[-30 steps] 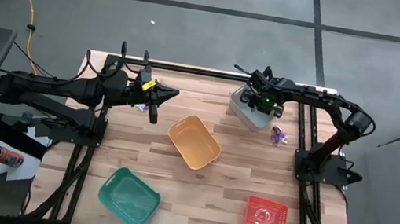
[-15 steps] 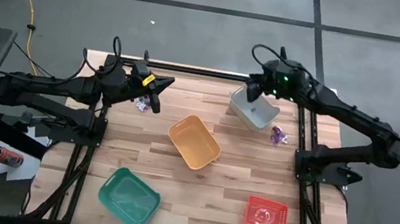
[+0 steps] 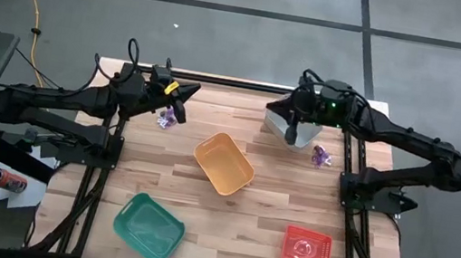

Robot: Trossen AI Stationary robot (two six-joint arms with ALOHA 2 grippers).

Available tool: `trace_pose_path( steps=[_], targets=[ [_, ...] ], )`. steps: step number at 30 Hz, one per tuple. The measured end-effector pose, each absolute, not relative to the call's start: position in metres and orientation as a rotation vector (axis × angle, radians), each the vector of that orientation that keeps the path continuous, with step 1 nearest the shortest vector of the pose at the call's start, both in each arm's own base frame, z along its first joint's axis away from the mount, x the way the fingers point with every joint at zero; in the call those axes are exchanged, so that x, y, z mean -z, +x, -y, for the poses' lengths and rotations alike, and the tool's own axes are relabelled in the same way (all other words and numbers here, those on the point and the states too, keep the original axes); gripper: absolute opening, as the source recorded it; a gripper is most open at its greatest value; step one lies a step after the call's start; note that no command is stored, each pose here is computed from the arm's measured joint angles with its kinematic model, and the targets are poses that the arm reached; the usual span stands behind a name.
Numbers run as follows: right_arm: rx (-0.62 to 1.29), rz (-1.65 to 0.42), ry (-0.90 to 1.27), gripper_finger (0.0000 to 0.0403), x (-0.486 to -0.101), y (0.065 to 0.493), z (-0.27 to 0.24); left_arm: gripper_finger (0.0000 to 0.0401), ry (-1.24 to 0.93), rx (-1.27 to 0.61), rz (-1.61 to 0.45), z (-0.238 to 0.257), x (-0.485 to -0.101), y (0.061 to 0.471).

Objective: Sort Halloween decoration
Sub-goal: Put the purple witch hat toy into the white bin

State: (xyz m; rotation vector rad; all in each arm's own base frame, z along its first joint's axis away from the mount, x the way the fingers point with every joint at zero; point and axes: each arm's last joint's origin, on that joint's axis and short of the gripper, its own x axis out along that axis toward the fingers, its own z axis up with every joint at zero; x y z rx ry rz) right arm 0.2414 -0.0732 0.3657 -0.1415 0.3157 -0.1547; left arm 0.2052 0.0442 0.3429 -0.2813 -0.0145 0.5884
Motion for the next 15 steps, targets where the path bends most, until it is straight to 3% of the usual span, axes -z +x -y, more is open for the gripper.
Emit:
trace_pose_path(
  steps=[8, 15],
  targets=[
    [0.021, -0.167, -0.105, 0.0007, -0.378, 0.245, 0.069, 0.0001, -0.148, -0.229, 0.007, -0.045, -0.346, 0.215],
    [0.002, -0.124, -0.09, 0.0001, -0.382, 0.246, 0.067, 0.0001, -0.129, -0.24, 0.005, -0.049, -0.346, 0.213]
  ],
)
